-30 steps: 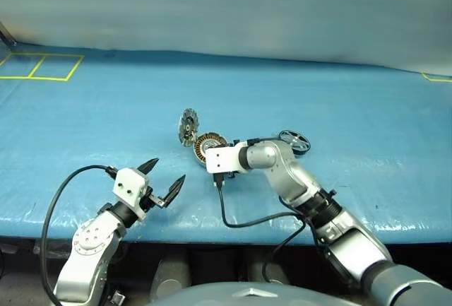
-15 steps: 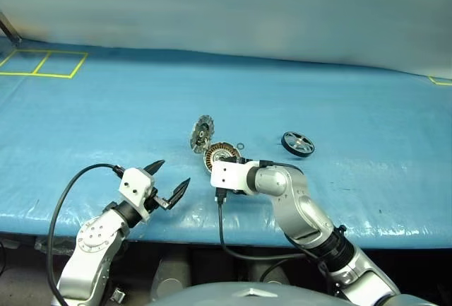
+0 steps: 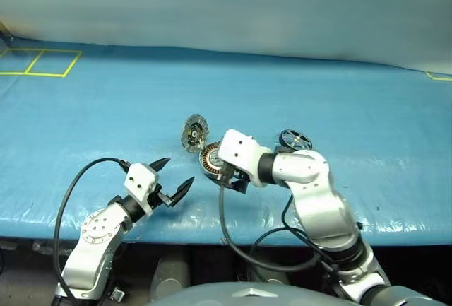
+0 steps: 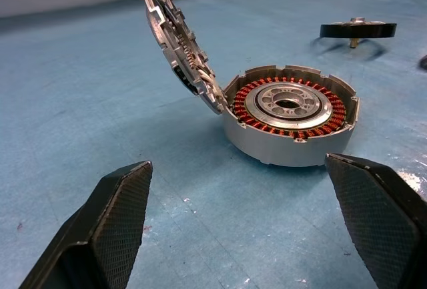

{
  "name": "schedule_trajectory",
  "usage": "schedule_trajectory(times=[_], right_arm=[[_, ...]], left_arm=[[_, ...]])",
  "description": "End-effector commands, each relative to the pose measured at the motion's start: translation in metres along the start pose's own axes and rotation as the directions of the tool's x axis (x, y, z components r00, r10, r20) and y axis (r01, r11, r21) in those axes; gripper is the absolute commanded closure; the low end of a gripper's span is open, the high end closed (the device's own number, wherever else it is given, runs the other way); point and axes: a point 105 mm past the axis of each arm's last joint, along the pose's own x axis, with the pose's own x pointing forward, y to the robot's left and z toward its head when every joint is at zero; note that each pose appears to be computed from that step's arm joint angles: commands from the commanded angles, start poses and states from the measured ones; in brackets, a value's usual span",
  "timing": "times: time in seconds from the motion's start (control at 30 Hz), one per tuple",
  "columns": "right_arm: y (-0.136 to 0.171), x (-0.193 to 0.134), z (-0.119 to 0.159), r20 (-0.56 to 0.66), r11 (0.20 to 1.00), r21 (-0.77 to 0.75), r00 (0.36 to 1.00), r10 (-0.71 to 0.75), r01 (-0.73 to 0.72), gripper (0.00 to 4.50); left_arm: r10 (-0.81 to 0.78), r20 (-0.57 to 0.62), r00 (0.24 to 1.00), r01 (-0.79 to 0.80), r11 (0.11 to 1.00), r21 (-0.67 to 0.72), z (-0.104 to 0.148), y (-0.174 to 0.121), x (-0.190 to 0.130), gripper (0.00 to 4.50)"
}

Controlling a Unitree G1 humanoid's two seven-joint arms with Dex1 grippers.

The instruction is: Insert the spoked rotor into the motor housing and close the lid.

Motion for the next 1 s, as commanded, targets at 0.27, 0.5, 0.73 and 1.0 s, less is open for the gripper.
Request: schedule_trajectory(times=[0.27, 0.5, 0.73, 1.0], right_arm=[[-0.081, -0.004, -0.066, 0.019, 0.917, 0.077, 0.919, -0.393, 0.391, 0.51], [-0.087, 0.027, -0.087, 0.025, 0.917, 0.125, 0.923, -0.384, 0.378, 0.51], [-0.084, 0.051, -0.097, 0.018, 0.927, 0.157, 0.937, -0.348, 0.342, 0.51], [-0.079, 0.063, -0.114, -0.027, 0.927, 0.189, 0.945, -0.325, 0.325, 0.51]], left_arm=[[-0.087, 0.043, 0.995, 0.084, 0.994, 0.072, 0.01, -0.01, 0.003, 0.0], [-0.103, 0.1, 0.99, 0.094, 0.991, 0.091, 0.015, -0.014, 0.007, 0.0], [-0.106, 0.101, 0.989, 0.098, 0.992, 0.085, 0.014, -0.015, 0.007, 0.0], [-0.099, 0.092, 0.991, 0.09, 0.992, 0.089, 0.012, -0.014, 0.006, 0.0]])
